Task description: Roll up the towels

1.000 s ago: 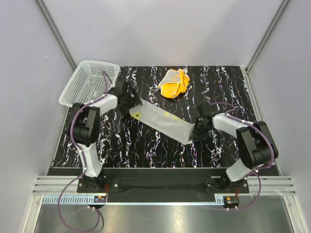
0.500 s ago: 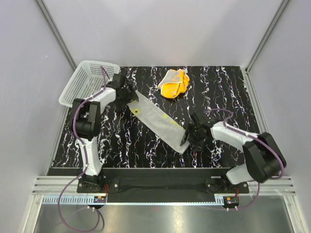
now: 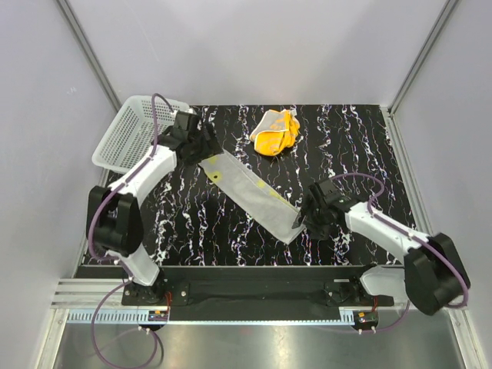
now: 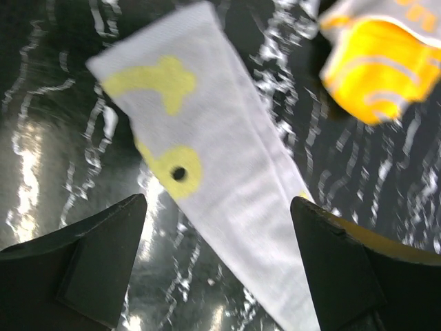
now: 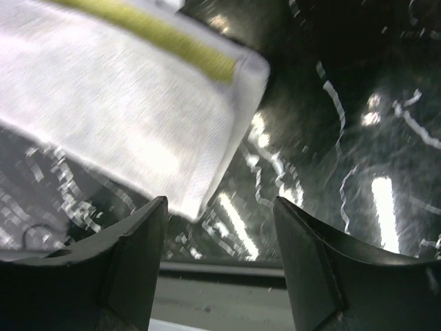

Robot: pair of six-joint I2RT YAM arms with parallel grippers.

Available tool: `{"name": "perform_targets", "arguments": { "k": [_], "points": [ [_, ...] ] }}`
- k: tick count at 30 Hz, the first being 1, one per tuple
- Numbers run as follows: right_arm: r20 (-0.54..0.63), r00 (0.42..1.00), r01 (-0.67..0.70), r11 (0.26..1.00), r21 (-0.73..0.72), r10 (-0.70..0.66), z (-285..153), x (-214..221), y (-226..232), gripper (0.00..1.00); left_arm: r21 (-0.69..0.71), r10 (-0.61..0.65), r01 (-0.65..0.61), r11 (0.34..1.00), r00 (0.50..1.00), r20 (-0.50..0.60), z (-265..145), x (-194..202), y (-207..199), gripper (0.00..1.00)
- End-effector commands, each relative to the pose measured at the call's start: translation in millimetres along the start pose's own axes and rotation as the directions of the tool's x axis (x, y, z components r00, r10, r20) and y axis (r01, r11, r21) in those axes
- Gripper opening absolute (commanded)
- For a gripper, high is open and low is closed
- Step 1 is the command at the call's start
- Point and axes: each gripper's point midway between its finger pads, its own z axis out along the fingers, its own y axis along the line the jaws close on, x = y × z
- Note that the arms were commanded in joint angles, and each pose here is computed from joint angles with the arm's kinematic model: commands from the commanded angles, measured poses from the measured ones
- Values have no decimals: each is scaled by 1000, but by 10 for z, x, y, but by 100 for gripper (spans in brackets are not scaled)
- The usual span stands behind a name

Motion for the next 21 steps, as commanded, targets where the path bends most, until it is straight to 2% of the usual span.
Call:
{"name": "perform_targets", "arguments": {
  "k": [1,8,13,21],
  "points": [
    [55,998,-3,1000,29,2,179,-231,8,69,40,83,-83,996,997,-3,-188,250,-183,92],
    [49,999,-22,1000,19,21,392,-284,4,61,119,161,-156,981,986,-37,-388,644,-469,92],
    [43,999,-31,999,18,31,462,-245,-35,52,136,175,-166,977,983,-58,-417,766,-493,91],
    [30,999,-41,999,23,41,490,-180,-98,25,149,183,-174,973,982,-51,-491,788,-526,91]
  ]
}}
